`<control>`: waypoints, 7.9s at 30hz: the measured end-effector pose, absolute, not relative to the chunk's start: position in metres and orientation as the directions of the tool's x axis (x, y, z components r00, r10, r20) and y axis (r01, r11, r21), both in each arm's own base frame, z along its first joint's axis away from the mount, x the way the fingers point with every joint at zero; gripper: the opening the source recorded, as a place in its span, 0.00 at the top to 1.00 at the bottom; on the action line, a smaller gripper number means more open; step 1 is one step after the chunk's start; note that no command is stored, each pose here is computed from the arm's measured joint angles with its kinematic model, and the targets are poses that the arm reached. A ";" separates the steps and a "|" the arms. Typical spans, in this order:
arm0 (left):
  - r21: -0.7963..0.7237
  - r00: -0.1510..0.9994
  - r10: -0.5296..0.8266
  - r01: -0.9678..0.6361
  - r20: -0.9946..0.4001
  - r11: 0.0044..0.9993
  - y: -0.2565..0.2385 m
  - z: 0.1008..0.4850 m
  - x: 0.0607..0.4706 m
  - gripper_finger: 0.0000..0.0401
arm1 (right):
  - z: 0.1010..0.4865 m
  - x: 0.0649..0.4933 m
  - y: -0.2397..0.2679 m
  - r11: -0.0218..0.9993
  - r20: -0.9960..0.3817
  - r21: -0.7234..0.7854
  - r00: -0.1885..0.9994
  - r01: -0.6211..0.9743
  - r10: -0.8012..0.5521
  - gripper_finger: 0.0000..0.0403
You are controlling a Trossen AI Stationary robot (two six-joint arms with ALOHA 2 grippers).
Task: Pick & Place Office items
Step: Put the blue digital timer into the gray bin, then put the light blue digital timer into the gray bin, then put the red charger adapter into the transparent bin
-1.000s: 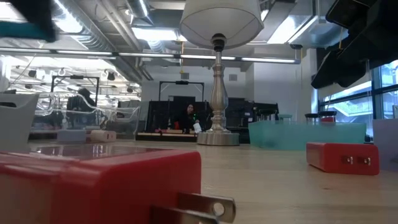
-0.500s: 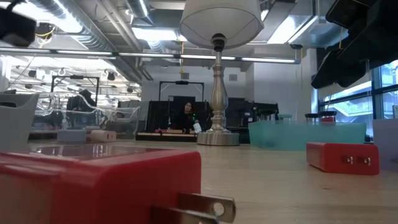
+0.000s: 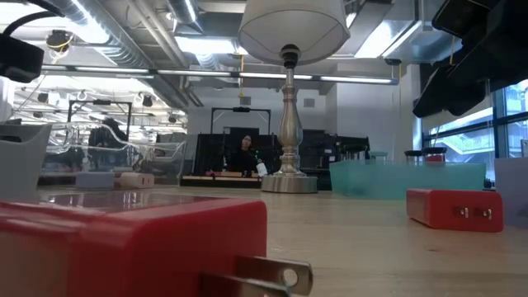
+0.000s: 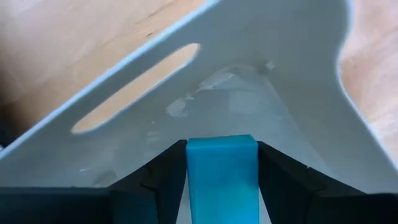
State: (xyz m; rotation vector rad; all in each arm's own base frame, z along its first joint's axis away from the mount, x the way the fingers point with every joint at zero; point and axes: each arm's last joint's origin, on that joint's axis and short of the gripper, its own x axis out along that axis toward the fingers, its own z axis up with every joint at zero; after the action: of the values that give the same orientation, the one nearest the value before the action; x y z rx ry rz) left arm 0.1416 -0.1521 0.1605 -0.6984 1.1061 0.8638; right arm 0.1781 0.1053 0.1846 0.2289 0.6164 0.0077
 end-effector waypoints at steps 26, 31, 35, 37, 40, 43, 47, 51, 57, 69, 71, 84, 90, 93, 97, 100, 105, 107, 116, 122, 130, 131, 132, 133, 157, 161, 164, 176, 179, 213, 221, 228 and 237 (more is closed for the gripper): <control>-0.400 0.458 0.056 -0.824 -0.887 0.402 -0.125 0.216 0.142 0.49 | 0.185 0.178 0.105 0.975 -0.572 0.215 0.817 0.061 0.075 0.16; -0.666 0.799 0.151 -0.575 -0.582 0.475 -0.131 0.242 0.161 0.51 | 0.185 0.178 0.105 0.975 -0.572 0.215 0.817 0.061 0.075 0.16; -0.615 0.923 0.257 -0.382 -0.286 0.690 -0.145 0.263 0.184 0.52 | 0.185 0.178 0.105 0.975 -0.572 0.215 0.817 0.061 0.075 0.16; -0.543 0.945 0.264 -0.327 -0.192 0.774 -0.153 0.268 0.198 0.52 | 0.185 0.178 0.105 0.975 -0.572 0.215 0.817 0.061 0.075 0.16; -0.391 0.958 0.268 -0.285 -0.100 0.875 -0.159 0.268 0.221 0.52 | 0.185 0.178 0.105 0.975 -0.572 0.215 0.817 0.061 0.075 0.16; -0.255 0.966 0.234 -0.254 -0.107 0.933 -0.158 0.251 0.244 0.52 | 0.185 0.178 0.105 0.975 -0.572 0.215 0.817 0.061 0.075 0.16; -0.262 0.962 0.189 -0.237 -0.197 0.935 -0.146 0.219 0.272 0.52 | 0.185 0.178 0.105 0.975 -0.572 0.215 0.817 0.061 0.075 0.16; -0.330 0.952 0.104 -0.201 -0.288 0.922 -0.136 0.194 0.290 0.50 | 0.185 0.178 0.105 0.975 -0.572 0.215 0.817 0.061 0.075 0.16; -0.215 0.894 0.101 -0.213 -0.437 0.953 -0.143 0.183 0.312 0.41 | 0.185 0.178 0.105 0.975 -0.572 0.215 0.817 0.061 0.075 0.16; -0.054 0.676 0.107 -0.213 -0.729 0.976 -0.166 0.182 0.348 0.36 | 0.185 0.178 0.105 0.975 -0.572 0.215 0.817 0.061 0.075 0.16; -0.082 0.666 0.079 -0.207 -0.741 0.975 -0.169 0.181 0.352 0.36 | 0.185 0.178 0.105 0.975 -0.572 0.215 0.817 0.061 0.075 0.16; -0.048 0.653 0.072 -0.164 -0.754 0.985 -0.205 0.148 0.345 0.36 | 0.185 0.178 0.105 0.975 -0.572 0.215 0.817 0.061 0.075 0.16; 0.037 0.661 0.120 -0.137 -0.741 0.990 -0.224 0.131 0.336 0.36 | 0.185 0.178 0.105 0.975 -0.572 0.215 0.817 0.061 0.076 0.16; 0.121 0.676 0.177 -0.129 -0.716 0.984 -0.231 0.124 0.332 0.36 | 0.185 0.178 0.105 0.975 -0.572 0.215 0.817 0.061 0.075 0.16; 0.134 0.683 0.214 -0.168 -0.698 0.977 -0.235 0.118 0.329 0.36 | 0.185 0.178 0.105 0.975 -0.572 0.215 0.817 0.061 0.075 0.16; 0.108 0.684 0.215 -0.196 -0.697 0.975 -0.235 0.118 0.329 0.36 | 0.185 0.178 0.105 0.975 -0.572 0.215 0.817 0.061 0.075 0.16; 0.115 0.701 0.218 -0.192 -0.679 0.975 -0.237 0.120 0.330 0.36 | 0.185 0.178 0.105 0.975 -0.572 0.215 0.817 0.061 0.075 0.16; 0.124 0.704 0.215 -0.180 -0.677 0.976 -0.239 0.124 0.332 0.36 | 0.185 0.178 0.105 0.975 -0.572 0.215 0.817 0.061 0.076 0.16; 0.163 0.701 0.257 -0.200 -0.666 0.966 -0.239 0.133 0.336 0.36 | 0.185 0.178 0.105 0.975 -0.572 0.215 0.817 0.061 0.076 0.16; 0.074 0.633 0.250 -0.291 -0.732 0.954 -0.229 0.129 0.336 0.36 | 0.185 0.178 0.105 0.975 -0.572 0.215 0.817 0.061 0.075 0.16; 0.046 0.585 0.261 -0.356 -0.768 0.933 -0.221 0.119 0.337 0.36 | 0.185 0.178 0.105 0.975 -0.572 0.215 0.817 0.061 0.076 0.16; 0.038 0.583 0.258 -0.362 -0.770 0.932 -0.221 0.119 0.337 0.36 | 0.185 0.178 0.105 0.975 -0.572 0.215 0.817 0.061 0.075 0.16; 0.031 0.581 0.253 -0.364 -0.774 0.931 -0.221 0.119 0.337 0.36 | 0.185 0.178 0.105 0.975 -0.572 0.215 0.817 0.061 0.076 0.16; 0.023 0.579 0.249 -0.369 -0.777 0.929 -0.221 0.119 0.337 0.37 | 0.185 0.178 0.105 0.975 -0.572 0.215 0.817 0.061 0.075 0.16; -0.045 0.650 0.303 -0.461 -0.697 0.886 -0.212 0.233 0.276 0.62 | 0.185 0.178 0.105 0.975 -0.571 0.216 0.817 0.060 0.076 0.16; -0.105 0.614 0.306 -0.540 -0.727 0.835 -0.219 0.250 0.233 0.62 | 0.185 0.178 0.105 0.974 -0.570 0.217 0.818 0.061 0.076 0.16; -0.148 0.581 0.300 -0.599 -0.756 0.787 -0.227 0.256 0.202 0.62 | 0.185 0.178 0.105 0.974 -0.570 0.217 0.818 0.060 0.076 0.16; -0.171 0.404 0.308 -0.801 -0.862 0.573 -0.237 0.206 0.127 0.62 | 0.185 0.178 0.105 0.974 -0.571 0.216 0.817 0.061 0.076 0.16; -0.171 0.385 0.290 -0.811 -0.876 0.559 -0.235 0.191 0.123 0.62 | 0.185 0.178 0.105 0.975 -0.571 0.216 0.817 0.061 0.076 0.16; -0.074 0.216 0.218 -0.850 -0.952 0.521 -0.232 0.176 0.117 0.47 | 0.185 0.178 0.105 0.975 -0.571 0.216 0.817 0.060 0.076 0.16; -0.086 0.206 0.161 -0.832 -0.965 0.548 -0.225 0.194 0.112 0.45 | 0.185 0.178 0.105 0.975 -0.571 0.216 0.817 0.061 0.076 0.16; -0.259 0.406 0.154 -0.787 -0.901 0.560 -0.211 0.224 0.111 0.45 | 0.185 0.178 0.105 0.975 -0.572 0.216 0.817 0.061 0.076 0.16; -0.469 0.855 0.321 -0.498 -0.408 0.729 -0.214 0.241 0.142 0.46 | 0.185 0.178 0.105 0.975 -0.571 0.216 0.817 0.061 0.075 0.16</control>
State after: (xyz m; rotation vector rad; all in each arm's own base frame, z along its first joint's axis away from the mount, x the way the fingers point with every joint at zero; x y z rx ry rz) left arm 0.1422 -0.2141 0.2408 -0.6015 0.3109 0.4589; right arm 0.1781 0.1053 0.1847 0.2296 0.6155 0.0079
